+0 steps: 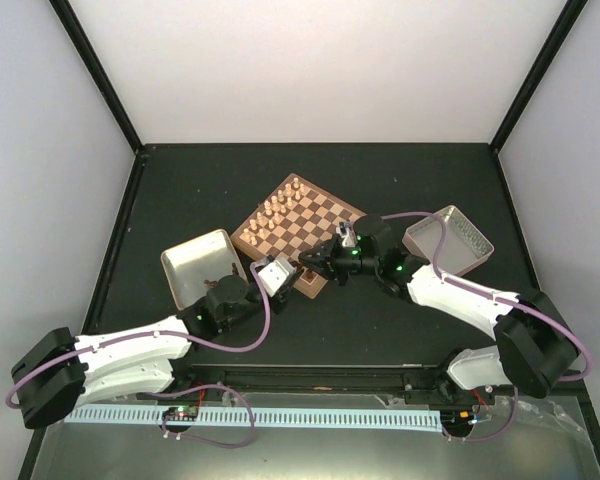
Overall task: Set up the chess pieces on the board
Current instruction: Place the chess piece on the chessboard.
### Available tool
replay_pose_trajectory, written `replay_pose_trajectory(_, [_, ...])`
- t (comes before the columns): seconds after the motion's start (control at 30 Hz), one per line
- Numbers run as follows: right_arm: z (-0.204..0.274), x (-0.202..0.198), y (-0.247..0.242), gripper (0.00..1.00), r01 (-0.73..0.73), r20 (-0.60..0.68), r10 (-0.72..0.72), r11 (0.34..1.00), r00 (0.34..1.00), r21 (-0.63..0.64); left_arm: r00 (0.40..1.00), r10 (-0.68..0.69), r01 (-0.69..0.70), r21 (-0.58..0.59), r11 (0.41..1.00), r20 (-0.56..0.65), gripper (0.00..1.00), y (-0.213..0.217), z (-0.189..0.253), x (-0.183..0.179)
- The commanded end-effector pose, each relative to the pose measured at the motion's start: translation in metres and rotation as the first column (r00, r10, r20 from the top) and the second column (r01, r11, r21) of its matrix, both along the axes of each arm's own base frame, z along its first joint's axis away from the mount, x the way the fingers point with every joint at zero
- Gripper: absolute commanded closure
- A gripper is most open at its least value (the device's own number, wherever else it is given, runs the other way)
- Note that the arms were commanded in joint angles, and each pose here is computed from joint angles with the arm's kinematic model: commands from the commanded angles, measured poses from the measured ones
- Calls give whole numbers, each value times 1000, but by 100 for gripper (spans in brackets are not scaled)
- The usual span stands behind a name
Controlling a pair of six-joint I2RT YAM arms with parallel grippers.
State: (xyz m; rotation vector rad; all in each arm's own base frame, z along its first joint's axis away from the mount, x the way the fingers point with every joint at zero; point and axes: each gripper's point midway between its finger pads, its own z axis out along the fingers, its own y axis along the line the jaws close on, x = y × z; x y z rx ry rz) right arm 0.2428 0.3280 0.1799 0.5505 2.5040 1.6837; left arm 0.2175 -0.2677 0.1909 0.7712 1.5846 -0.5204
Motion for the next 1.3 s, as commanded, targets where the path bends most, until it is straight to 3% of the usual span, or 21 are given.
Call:
replay_pose_trajectory(0.0, [18,1,2,95,-8,26,7,999,1000,44,997,19,-14,-60,998,77,78,-4,33,5])
replay_pose_trajectory(0.33, [15,0,5,95,-19,13,18,999,1000,50,998,24,-20,-57,998,66,81,-9,34,9])
replay_pose_trajectory(0.63, [7,0,4,94,-15,0,15,999,1000,37,998,25,-22,-65,998,53,98,-11,38,11])
replay_pose_trajectory(0.73, [1,7,-3,86,14,24,-14,1000,1000,-2,998,54,-53,-54,997,19,98,-8,34,14])
replay_pose_trajectory(0.93, [-8,35,-46,55,141,111,-129,985,985,-103,992,106,-105,16,994,-74,98,-4,24,20])
replay_pose_trajectory(1.07, [-8,49,-88,46,254,198,-216,947,956,-195,982,105,-97,60,993,-154,99,-11,23,26])
replay_pose_trajectory(1.27, [-20,53,-154,44,406,283,-322,855,903,-322,936,86,-55,100,993,-341,99,-36,31,49])
